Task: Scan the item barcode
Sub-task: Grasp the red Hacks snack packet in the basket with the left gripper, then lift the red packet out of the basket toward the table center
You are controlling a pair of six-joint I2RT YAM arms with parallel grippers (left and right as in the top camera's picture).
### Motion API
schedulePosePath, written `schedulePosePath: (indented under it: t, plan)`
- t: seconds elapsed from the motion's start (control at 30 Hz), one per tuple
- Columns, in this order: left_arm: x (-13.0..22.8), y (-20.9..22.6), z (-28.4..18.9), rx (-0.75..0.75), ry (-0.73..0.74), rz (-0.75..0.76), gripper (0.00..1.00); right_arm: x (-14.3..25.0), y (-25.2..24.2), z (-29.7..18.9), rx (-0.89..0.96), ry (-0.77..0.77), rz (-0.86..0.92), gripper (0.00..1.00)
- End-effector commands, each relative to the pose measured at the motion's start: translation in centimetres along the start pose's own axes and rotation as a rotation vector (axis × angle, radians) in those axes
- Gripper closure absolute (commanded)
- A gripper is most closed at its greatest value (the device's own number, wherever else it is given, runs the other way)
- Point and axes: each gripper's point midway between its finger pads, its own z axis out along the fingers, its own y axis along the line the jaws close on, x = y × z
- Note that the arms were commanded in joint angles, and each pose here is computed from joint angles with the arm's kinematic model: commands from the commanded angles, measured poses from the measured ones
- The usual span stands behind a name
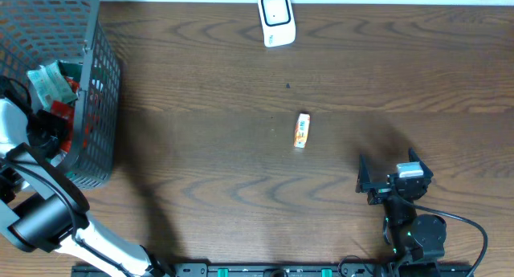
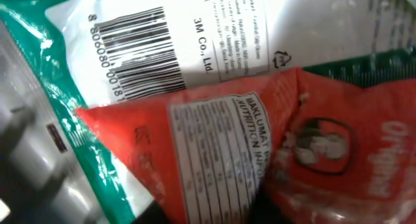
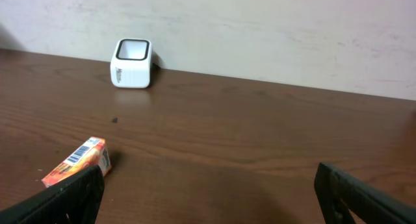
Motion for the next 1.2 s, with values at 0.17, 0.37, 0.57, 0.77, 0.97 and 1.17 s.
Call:
schedulePosePath:
  t: [0.17,0.37,0.57,0.77,0.97,1.17]
  plan:
    - [-0.8,-0.4,-3.3,0.046,-0.067,0.002,0.92,0.1,-0.1,0.0,0.007,0.001,-0.005,0.01]
    - [-1.5,-0.6,-12.2,0.160,-0.269,-0.010,0.93,0.1,-0.1,0.0,0.008,0.001,-0.005,0.01]
    - [0.0,0.4,-22.9,0.315,-0.506,-0.064,0.93,0.1,-0.1,0.0,0.008,0.001,-0.005,0.01]
    - [5.4,0.2,-32.2,0.586,-0.648,0.007,0.92,0.1,-0.1,0.0,0.007,0.001,-0.005,0.01]
    - [13.7,-1.4,-34.0,0.739,-0.520,0.177,0.93,0.1,-0.1,0.0,0.008,0.001,-0.005,0.01]
    - [18.9,-3.3,-29.9,0.713,-0.314,0.314,0.93,0.1,-0.1,0.0,0.007,0.001,-0.005,0.01]
